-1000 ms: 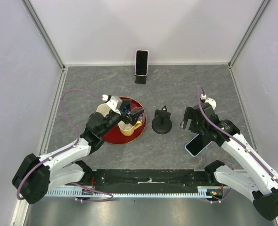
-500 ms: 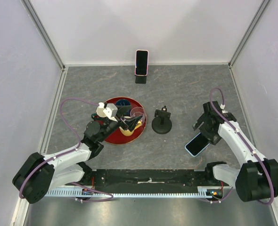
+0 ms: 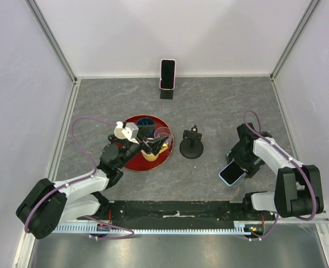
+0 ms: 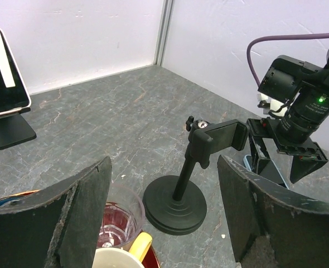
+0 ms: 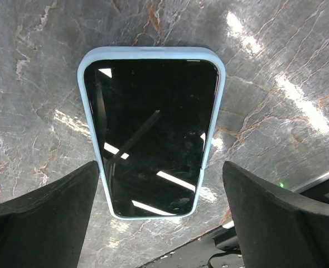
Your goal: Place the phone on the phone stand
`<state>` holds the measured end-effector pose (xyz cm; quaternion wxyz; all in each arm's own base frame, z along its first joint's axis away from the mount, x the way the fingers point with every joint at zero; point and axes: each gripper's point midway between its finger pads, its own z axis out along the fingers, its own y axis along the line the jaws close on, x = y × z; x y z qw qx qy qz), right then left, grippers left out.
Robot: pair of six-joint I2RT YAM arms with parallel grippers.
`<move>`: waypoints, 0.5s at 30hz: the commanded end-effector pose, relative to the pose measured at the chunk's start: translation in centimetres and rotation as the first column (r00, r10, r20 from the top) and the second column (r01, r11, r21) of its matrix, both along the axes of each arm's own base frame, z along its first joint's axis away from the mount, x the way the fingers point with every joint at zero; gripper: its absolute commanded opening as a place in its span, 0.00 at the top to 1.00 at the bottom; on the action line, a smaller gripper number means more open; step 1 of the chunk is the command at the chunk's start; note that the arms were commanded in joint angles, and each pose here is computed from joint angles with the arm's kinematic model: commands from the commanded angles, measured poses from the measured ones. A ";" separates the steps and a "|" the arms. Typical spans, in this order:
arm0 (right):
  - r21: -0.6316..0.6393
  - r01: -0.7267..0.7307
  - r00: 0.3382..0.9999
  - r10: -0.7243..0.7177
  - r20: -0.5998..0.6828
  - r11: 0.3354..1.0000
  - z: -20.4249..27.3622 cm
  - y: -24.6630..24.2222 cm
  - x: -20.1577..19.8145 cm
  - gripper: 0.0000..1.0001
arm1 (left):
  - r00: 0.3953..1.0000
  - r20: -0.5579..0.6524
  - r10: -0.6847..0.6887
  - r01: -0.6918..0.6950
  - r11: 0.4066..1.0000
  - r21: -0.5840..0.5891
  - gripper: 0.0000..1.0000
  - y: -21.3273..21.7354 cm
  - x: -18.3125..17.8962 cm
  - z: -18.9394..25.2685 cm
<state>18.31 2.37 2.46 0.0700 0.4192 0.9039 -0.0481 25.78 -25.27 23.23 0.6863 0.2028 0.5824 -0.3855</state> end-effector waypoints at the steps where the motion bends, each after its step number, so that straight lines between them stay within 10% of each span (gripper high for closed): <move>1: 0.000 0.036 0.999 -0.036 0.004 0.999 -0.1 -0.3 0.1 0.02 | 0.999 0.046 -0.001 0.004 0.998 -0.058 0.18 0.0 -0.1 2.1; 15: 0.064 0.034 0.999 -0.034 -0.006 0.997 -1.2 0.7 0.0 0.02 | 0.999 0.033 -0.018 0.019 0.999 -0.049 0.18 -0.3 -0.1 1.7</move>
